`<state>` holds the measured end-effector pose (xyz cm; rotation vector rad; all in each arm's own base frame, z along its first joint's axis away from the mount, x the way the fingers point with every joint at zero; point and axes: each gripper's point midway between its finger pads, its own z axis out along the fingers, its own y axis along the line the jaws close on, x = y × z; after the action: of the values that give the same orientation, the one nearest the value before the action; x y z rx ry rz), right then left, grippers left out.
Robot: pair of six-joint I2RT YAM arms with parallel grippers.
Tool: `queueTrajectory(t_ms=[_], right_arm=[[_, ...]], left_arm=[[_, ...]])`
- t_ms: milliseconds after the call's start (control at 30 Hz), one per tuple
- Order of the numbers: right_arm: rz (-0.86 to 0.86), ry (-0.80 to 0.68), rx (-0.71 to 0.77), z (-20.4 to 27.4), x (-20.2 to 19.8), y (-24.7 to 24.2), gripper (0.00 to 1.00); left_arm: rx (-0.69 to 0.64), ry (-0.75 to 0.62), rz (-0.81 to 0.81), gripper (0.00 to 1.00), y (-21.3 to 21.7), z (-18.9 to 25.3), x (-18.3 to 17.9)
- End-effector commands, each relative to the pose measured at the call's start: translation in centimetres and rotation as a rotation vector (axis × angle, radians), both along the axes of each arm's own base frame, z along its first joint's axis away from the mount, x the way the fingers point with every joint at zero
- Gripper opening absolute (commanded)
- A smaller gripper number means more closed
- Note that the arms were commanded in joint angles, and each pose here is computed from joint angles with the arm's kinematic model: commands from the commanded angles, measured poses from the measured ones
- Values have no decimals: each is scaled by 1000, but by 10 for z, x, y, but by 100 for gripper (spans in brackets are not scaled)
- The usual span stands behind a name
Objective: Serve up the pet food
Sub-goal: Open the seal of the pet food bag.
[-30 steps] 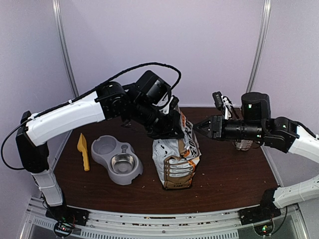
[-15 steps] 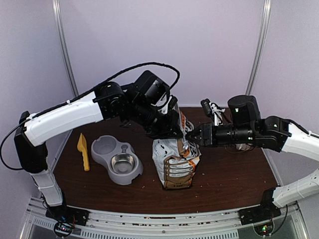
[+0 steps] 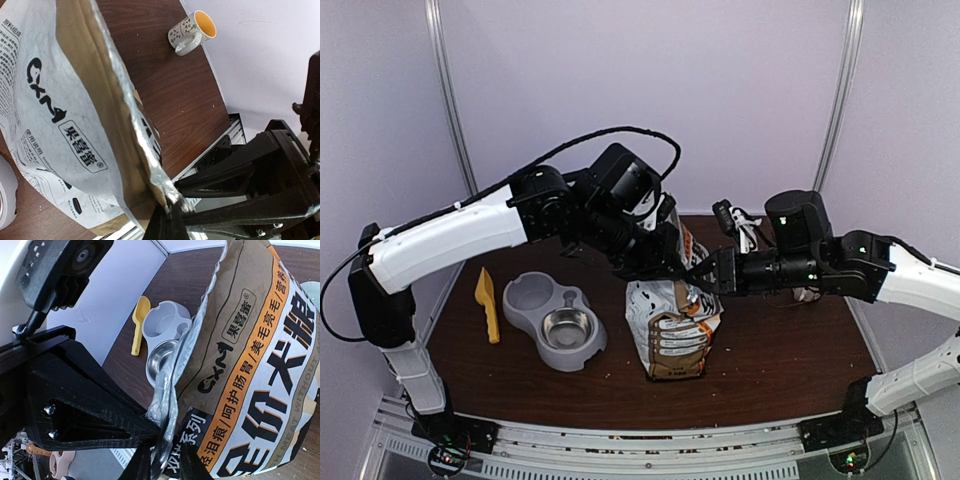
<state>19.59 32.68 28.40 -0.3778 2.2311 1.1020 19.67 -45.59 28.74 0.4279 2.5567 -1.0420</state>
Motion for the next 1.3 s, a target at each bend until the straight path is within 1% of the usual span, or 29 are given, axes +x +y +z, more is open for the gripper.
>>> queueTrajectory(t_ms=[0,100,233,267,400,767,1267], right_arm=[[-18,-15,-13,2,5,4,18],[-20,-8,-30,-3,5,4,12],[-15,-6,-35,-5,5,7,1],[-16,-4,-41,-6,5,7,0],[-28,0,-78,-14,6,8,0],[-161,2,-217,-36,20,-6,0],[-220,26,-266,-55,27,-9,0]], left_arm=[[1,-37,34,0,11,10,4],[4,-54,40,0,13,11,5],[-1,-73,36,0,14,14,5],[-10,-82,34,0,12,16,5],[-49,-108,30,0,10,24,6],[-54,-133,37,0,14,30,7],[-63,-141,33,0,15,34,6]])
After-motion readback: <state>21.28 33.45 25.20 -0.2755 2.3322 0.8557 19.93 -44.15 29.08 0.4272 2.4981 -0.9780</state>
